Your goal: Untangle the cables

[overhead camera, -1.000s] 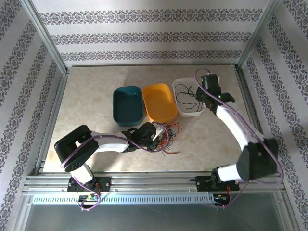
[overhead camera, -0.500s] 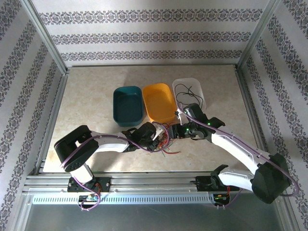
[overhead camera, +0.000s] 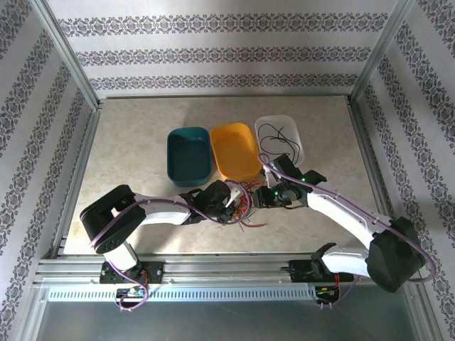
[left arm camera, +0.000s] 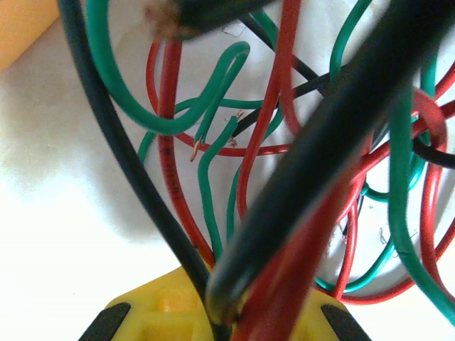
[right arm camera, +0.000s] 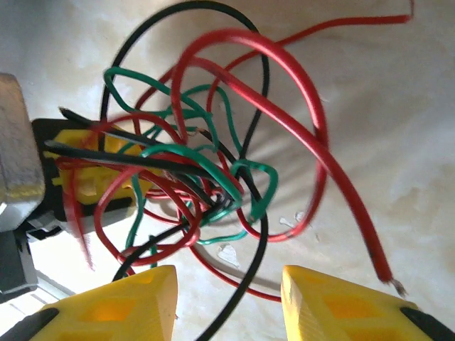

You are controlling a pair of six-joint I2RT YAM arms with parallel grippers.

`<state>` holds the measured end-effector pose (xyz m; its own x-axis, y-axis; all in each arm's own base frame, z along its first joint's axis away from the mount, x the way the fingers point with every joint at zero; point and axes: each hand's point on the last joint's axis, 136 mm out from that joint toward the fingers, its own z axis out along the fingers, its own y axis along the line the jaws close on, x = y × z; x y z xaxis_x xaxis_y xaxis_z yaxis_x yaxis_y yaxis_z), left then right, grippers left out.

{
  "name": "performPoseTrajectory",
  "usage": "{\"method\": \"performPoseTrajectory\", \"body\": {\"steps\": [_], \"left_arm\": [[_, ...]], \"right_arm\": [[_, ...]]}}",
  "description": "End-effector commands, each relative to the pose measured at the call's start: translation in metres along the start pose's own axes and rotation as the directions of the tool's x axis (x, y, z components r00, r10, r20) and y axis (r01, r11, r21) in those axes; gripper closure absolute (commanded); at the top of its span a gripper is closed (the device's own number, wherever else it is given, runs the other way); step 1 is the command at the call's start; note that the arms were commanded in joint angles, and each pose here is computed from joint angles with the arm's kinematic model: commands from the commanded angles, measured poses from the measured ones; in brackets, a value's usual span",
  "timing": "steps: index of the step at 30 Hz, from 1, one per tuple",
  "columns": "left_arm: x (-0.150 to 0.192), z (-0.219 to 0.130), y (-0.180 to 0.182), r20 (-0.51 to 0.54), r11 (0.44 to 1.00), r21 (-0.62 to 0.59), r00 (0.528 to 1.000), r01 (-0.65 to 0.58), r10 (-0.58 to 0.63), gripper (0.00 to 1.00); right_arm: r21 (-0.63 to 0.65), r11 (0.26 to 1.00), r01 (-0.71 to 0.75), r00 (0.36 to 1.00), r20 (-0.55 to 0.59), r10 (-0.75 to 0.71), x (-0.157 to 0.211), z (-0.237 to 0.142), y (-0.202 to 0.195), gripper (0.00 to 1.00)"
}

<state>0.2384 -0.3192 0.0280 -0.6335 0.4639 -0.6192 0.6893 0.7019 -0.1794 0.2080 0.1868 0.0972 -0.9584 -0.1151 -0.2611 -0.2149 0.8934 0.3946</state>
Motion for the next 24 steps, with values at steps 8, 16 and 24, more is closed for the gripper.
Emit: {"method": "performPoseTrajectory", "body": {"steps": [8, 16, 24], "left_arm": [[0.025, 0.007, -0.003, -0.096, 1.0, 0.01, 0.995, -0.023, 0.023, 1.0], [0.025, 0.007, -0.002, -0.095, 1.0, 0.008, 0.995, -0.022, 0.023, 1.0], [0.025, 0.006, -0.002, -0.092, 1.0, 0.007, 0.995, -0.021, 0.021, 1.0]], "right_arm": [[-0.065, 0.997, -0.036, 0.994, -0.108, 0.029, 0.029, 0.013, 0.005, 0.57], [-0.163, 0.984, -0.065, 0.982, -0.186, 0.034, 0.034, 0.021, 0.021, 0.57], [-0.133, 0.982, -0.132, 0.969, -0.226, 0.1, 0.033, 0.033, 0.008, 0.81]]}}
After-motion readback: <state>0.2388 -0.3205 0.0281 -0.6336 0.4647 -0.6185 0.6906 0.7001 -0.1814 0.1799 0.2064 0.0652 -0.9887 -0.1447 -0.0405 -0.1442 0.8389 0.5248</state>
